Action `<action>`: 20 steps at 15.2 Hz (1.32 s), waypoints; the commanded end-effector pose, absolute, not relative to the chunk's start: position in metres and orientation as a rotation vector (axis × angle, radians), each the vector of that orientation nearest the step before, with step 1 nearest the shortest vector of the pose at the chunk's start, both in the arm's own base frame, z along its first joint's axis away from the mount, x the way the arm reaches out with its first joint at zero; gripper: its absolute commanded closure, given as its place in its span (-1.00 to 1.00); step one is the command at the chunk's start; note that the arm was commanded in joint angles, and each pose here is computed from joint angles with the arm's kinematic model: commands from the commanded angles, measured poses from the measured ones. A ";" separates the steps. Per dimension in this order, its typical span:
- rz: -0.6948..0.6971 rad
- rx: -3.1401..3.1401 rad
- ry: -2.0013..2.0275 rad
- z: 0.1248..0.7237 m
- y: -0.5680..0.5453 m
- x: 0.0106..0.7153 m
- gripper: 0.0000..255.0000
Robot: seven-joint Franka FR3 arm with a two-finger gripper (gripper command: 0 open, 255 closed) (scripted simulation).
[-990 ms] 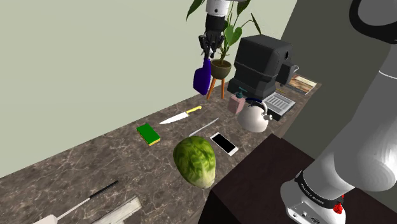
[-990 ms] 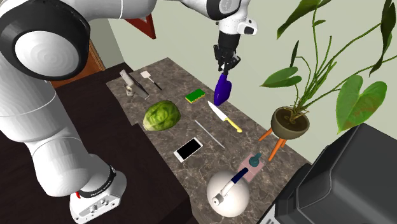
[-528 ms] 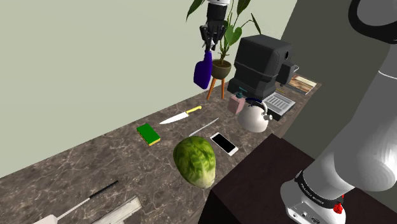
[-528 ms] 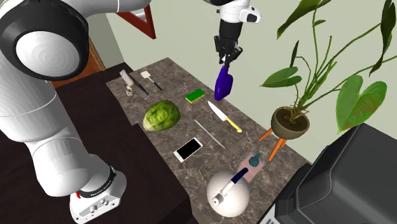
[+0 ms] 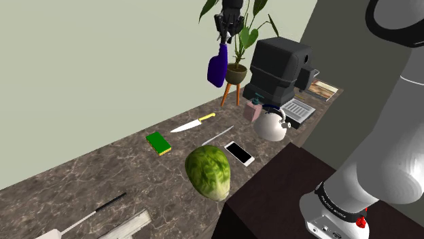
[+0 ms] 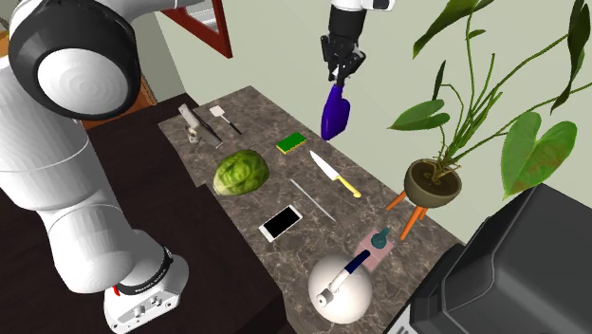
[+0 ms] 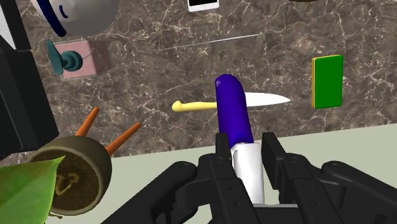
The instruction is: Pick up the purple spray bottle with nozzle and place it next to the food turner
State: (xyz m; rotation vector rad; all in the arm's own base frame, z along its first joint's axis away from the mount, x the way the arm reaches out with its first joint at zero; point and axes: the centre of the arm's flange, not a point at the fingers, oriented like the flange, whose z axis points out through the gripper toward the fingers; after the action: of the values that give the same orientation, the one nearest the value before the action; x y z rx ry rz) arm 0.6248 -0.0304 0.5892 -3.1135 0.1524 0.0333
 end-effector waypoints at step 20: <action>0.034 -3.114 0.152 0.497 0.198 0.619 1.00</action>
State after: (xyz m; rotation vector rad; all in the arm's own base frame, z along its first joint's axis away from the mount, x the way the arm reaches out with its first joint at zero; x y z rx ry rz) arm 0.6216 0.1837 0.5020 -3.1140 0.1508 0.0353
